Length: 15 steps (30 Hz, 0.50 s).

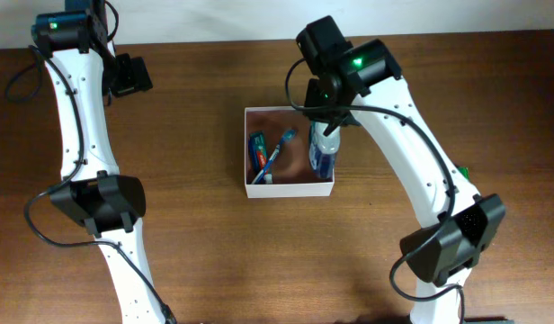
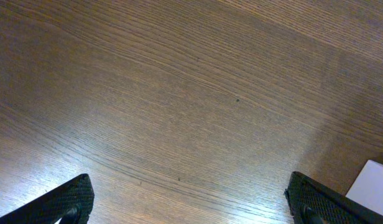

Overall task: Pack container
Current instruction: 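Lower the spray bottle into the box beside the Listerine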

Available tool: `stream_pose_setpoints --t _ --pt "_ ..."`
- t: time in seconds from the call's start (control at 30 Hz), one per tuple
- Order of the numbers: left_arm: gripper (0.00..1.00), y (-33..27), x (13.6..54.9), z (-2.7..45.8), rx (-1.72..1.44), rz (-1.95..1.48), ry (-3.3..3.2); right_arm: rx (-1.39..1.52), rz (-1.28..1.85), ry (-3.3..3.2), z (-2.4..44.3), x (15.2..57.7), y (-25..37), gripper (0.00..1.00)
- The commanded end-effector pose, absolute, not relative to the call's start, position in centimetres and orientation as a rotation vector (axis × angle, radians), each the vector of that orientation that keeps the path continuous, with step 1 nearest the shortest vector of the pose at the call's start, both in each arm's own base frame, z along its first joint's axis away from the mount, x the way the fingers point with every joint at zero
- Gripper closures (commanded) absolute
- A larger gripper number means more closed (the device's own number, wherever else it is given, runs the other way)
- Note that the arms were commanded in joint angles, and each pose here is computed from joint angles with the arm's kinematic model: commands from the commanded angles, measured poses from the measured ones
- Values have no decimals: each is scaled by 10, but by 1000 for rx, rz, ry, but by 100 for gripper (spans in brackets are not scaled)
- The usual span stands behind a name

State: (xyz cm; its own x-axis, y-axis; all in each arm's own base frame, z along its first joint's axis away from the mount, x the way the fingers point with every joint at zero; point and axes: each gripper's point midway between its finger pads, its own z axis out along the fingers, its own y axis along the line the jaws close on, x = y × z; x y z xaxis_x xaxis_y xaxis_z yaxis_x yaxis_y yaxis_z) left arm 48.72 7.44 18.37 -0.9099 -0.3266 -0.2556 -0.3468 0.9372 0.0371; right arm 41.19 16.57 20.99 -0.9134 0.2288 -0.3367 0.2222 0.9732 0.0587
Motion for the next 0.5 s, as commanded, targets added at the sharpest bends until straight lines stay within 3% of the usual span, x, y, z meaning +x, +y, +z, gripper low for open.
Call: stream_pose_setpoints --t 0.0,0.47 --pt "1 77 486 206 -485 126 2794 332 40 2753 209 414 169 82" --pt "1 77 486 206 -485 127 2794 323 6 2791 187 410 167 82"
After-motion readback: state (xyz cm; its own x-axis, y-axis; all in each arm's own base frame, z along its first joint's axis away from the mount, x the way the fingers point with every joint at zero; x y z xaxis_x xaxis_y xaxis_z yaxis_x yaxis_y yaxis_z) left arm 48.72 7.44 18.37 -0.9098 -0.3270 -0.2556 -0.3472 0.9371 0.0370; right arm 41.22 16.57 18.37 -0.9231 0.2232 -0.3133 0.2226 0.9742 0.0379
